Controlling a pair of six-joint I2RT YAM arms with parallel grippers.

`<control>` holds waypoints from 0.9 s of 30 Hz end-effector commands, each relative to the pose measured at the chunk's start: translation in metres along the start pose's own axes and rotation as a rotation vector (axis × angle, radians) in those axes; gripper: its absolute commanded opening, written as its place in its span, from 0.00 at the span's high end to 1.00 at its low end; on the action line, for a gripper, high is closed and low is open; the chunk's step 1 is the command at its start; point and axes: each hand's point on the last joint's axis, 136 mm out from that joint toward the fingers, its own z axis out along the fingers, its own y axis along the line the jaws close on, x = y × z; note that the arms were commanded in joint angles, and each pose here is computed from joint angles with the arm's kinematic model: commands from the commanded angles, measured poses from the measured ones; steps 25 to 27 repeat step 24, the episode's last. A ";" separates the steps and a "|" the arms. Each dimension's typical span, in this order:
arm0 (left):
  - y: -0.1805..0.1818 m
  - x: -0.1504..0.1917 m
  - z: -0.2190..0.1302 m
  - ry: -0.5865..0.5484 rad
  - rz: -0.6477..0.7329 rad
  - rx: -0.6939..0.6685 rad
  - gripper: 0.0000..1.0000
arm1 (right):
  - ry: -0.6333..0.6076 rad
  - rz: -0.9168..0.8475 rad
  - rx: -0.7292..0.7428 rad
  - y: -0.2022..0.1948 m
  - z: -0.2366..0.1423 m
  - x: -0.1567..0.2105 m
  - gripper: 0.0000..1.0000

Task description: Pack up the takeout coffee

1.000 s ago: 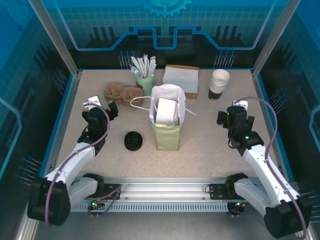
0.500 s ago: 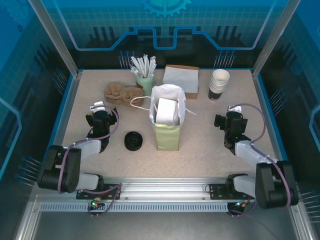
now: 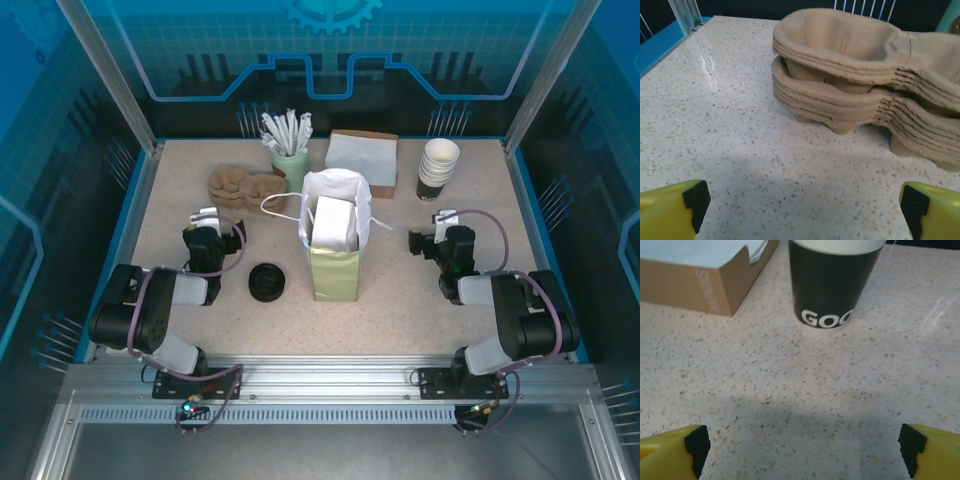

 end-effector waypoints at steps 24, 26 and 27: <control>-0.004 -0.012 0.001 -0.043 0.002 0.034 0.01 | -0.075 -0.013 -0.032 0.005 0.003 -0.028 0.00; -0.004 -0.012 0.001 -0.043 0.002 0.034 0.01 | -0.075 -0.013 -0.032 0.005 0.003 -0.028 0.00; -0.004 -0.012 0.001 -0.043 0.002 0.034 0.01 | -0.075 -0.013 -0.032 0.005 0.003 -0.028 0.00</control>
